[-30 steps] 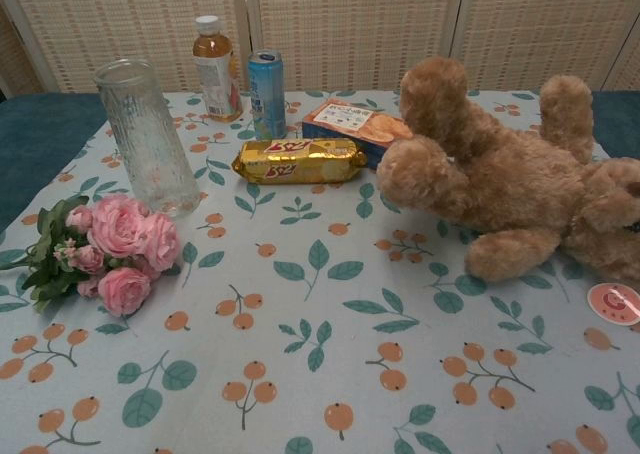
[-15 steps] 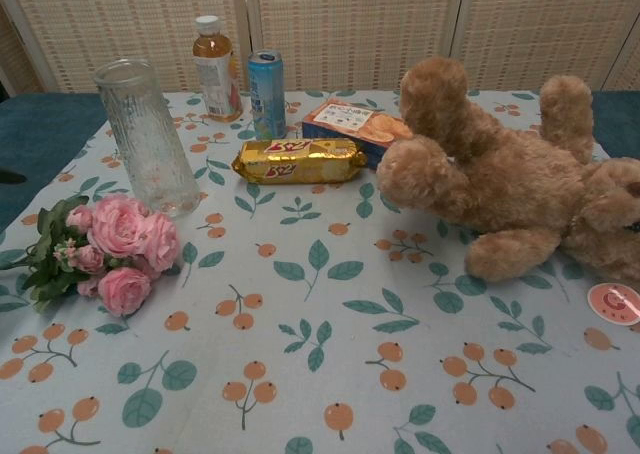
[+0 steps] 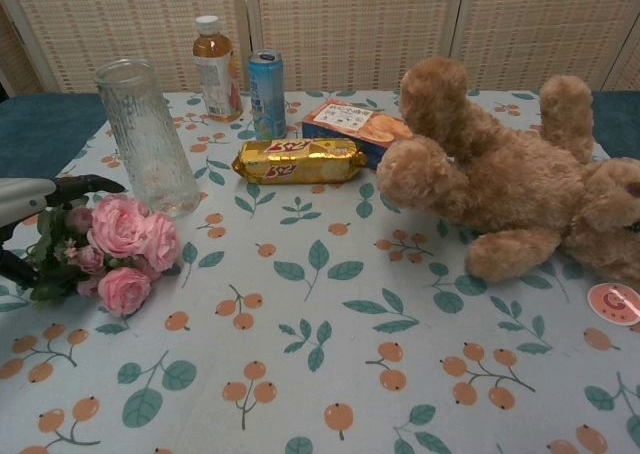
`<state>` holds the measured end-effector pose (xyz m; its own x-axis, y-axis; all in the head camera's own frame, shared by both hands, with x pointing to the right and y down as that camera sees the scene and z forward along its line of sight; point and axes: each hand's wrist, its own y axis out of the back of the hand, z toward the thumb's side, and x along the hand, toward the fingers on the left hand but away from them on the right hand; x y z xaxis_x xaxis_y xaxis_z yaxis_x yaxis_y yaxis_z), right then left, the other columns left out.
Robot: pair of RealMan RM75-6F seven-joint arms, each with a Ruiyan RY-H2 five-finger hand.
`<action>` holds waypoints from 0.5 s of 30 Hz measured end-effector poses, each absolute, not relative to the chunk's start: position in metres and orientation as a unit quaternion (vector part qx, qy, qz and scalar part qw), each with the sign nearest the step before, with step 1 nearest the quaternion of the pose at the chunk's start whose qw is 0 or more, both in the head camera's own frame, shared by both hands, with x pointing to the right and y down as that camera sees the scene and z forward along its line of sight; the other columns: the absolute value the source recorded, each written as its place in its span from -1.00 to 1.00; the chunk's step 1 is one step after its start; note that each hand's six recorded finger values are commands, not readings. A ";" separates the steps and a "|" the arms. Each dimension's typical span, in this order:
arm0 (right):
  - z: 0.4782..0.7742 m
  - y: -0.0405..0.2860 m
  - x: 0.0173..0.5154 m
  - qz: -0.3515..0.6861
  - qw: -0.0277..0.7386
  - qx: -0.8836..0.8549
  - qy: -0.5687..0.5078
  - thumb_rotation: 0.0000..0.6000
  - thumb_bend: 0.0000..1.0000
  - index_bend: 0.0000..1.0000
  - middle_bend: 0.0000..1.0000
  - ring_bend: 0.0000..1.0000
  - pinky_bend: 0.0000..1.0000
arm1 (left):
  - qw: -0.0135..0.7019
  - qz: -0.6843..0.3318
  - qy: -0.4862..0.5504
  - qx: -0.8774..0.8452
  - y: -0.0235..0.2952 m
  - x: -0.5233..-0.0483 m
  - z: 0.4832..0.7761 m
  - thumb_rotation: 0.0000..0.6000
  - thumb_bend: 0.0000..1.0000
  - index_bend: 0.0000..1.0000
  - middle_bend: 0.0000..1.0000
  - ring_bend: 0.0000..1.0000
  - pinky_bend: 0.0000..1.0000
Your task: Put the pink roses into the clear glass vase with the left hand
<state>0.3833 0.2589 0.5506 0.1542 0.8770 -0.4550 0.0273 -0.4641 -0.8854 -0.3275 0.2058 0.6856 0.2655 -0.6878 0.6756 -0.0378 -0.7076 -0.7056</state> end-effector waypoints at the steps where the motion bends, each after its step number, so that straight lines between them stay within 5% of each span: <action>1: 0.550 0.259 0.383 0.551 0.385 -0.655 -0.345 1.00 -0.64 -1.00 -1.00 -1.00 -1.00 | 0.297 -0.552 0.242 -0.741 0.205 -0.324 0.686 1.00 -0.28 -1.00 -1.00 -1.00 -0.63; 15: 0.546 0.259 0.384 0.545 0.387 -0.655 -0.351 1.00 -0.65 -1.00 -1.00 -1.00 -1.00 | 0.314 -0.601 0.176 -0.713 0.206 -0.319 0.712 1.00 -0.29 -0.95 -0.90 -0.92 -0.60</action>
<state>0.3842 0.2586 0.5460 0.1589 0.8825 -0.4427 0.0374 -0.4535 -0.8905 -0.3192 0.2061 0.7123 0.2158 -0.6289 0.7469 0.1271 -0.7404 -0.6601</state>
